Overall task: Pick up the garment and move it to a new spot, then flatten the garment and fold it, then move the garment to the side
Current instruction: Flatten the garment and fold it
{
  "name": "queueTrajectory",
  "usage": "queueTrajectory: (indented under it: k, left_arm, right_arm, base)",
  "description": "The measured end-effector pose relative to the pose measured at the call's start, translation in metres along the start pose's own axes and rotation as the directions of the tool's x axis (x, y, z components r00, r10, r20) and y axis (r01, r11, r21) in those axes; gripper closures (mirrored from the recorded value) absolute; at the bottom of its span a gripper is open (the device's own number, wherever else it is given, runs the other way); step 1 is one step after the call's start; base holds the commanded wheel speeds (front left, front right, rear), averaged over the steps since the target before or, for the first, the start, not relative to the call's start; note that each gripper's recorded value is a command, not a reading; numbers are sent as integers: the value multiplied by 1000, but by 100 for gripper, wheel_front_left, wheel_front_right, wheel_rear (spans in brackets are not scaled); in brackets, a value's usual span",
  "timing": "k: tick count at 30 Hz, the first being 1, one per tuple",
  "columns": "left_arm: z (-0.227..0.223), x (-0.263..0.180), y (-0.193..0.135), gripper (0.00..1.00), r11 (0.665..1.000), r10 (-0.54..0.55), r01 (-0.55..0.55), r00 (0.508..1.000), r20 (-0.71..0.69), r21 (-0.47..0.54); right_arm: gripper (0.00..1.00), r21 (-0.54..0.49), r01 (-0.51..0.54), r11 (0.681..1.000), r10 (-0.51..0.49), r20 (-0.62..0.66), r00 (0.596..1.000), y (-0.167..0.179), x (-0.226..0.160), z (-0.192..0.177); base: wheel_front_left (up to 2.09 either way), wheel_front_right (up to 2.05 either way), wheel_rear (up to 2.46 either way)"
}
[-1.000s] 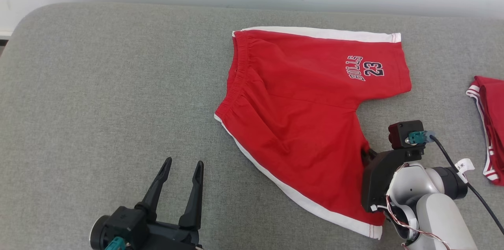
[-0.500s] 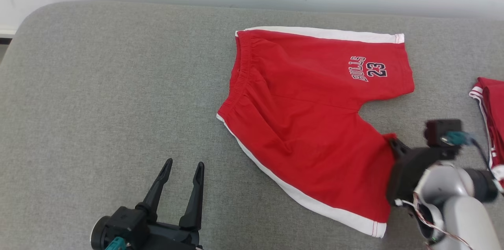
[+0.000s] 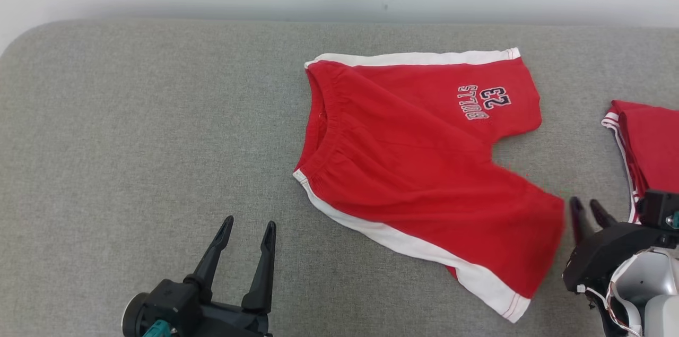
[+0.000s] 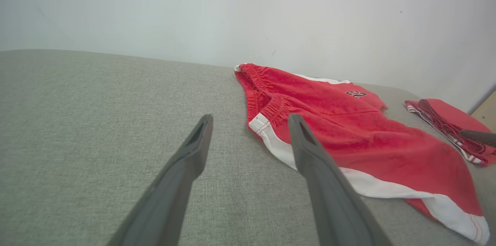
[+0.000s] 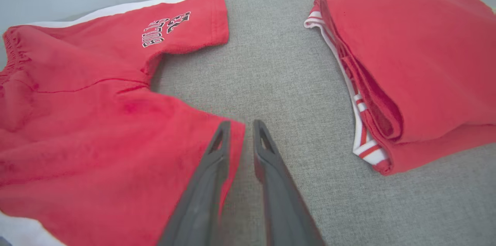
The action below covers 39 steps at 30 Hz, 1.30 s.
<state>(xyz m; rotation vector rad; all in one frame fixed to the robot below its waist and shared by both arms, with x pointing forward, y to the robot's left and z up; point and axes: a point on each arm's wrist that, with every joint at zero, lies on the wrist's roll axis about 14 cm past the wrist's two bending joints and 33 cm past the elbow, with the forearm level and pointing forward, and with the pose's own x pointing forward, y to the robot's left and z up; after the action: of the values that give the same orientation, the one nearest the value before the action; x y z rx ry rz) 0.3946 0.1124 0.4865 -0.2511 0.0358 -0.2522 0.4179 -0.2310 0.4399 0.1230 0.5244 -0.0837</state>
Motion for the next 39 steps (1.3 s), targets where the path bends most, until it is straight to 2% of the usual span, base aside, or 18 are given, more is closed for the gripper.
queueTrajectory:
  k: [6,11,17,21,28,32,33,35,36,37,39]
  left_arm:
    - [-2,-2,-5,0,999,-35,35,999,-32,18]
    - [-1,10,-11,0,984,-122,131,989,-83,121]
    - [-15,34,-12,0,926,-213,268,953,-217,267]
    - [-26,51,-2,0,881,-224,326,926,-306,344]
    - [-52,81,3,0,839,-231,399,876,-423,369]
    - [-63,93,2,0,841,-235,413,860,-452,349]
    - [-66,94,2,6,842,-236,416,856,-459,343]
    - [-71,97,0,29,837,-244,430,846,-474,337]
    - [-74,97,-2,35,836,-249,437,841,-480,333]
    - [-76,97,-4,50,831,-257,448,835,-487,330]
    - [-81,94,-7,58,829,-271,464,821,-502,312]
  right_arm:
    - [0,11,3,1000,-4,54,999,-2,-3,14]
    - [0,10,31,999,-32,21,999,-12,-12,11]
    - [0,15,59,998,-59,10,998,-25,-34,5]
    - [0,33,71,997,-70,-11,997,-33,-47,-7]
    - [0,57,93,994,-90,-47,995,-42,-56,-27]
    - [0,61,109,992,-106,-59,993,-46,-54,-31]
    - [0,61,112,992,-108,-59,992,-47,-53,-31]
    - [0,63,118,991,-114,-66,991,-49,-53,-33]
    - [0,64,121,991,-117,-71,991,-50,-53,-35]
    - [0,64,124,990,-119,-74,990,-51,-53,-36]
    - [0,64,126,990,-121,-75,990,-51,-52,-37]
  base:
    - [0,0,0]
    - [0,0,0]
    - [0,0,0]
    - [0,0,0]
    - [0,0,0]
    - [0,0,0]
    - [0,0,0]
    - [0,0,0]
    - [0,0,0]
    - [0,0,0]
    - [0,0,0]
